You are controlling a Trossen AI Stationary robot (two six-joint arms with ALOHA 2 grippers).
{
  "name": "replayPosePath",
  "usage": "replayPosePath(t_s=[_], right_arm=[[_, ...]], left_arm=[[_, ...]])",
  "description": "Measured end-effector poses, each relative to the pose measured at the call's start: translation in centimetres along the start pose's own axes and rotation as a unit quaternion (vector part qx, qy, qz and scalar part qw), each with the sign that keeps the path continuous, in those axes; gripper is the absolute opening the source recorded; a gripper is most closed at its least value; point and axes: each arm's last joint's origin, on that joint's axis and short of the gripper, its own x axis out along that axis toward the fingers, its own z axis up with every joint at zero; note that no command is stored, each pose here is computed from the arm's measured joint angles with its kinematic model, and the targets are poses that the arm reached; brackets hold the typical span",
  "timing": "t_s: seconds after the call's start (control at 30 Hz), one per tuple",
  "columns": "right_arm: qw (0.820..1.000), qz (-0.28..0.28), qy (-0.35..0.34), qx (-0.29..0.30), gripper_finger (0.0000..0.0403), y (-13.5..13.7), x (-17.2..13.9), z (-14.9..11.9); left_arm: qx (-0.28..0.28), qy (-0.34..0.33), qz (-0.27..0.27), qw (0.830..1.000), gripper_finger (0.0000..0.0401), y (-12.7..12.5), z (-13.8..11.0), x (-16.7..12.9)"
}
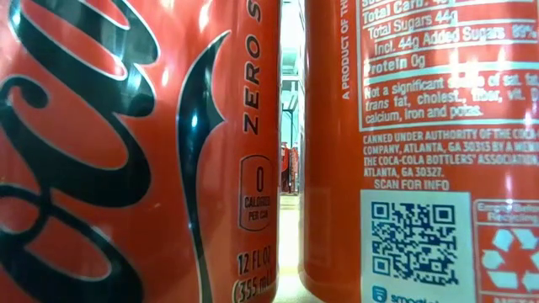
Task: Sort soda cans
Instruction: Put the middle right red soda can into the top right transparent bin
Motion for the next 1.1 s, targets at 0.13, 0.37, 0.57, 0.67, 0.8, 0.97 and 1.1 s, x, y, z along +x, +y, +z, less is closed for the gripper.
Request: replayPosePath(t_s=[0.13,0.37,0.57,0.67,0.8,0.97,1.1], right_arm=[[0.999,-0.008,-0.02,-0.043,0.0031,0.3,0.3,1.1],[0.992,0.048,0.074,-0.095,0.0031,2.5,2.2,3.7],[0.981,0.046,0.099,-0.162,0.0031,4.0,4.8,5.7],[0.972,0.047,0.106,-0.204,0.0031,4.4,5.7,5.9],[0.971,0.038,0.114,-0.208,0.0031,4.5,6.6,6.0],[0.968,0.028,0.156,-0.194,0.0036,4.2,7.3,4.8],[0.958,0.02,0.204,-0.199,0.0055,3.8,7.8,3.4]], left_arm=[[-0.013,-0.035,0.003,0.999,0.0,0.1,2.2,0.1],[0.019,-0.019,0.002,1.0,0.0,-0.4,6.3,1.6],[0.06,0.06,-0.006,0.996,0.0011,-1.4,8.1,3.6],[0.074,0.093,-0.011,0.993,0.0023,-1.7,8.4,4.0],[0.071,0.112,-0.013,0.991,0.0041,-1.6,8.5,3.8],[0.07,0.146,0.005,0.987,0.0075,-1.3,8.2,3.5],[0.047,0.166,0.02,0.985,0.0109,-1.1,8.5,3.3]])
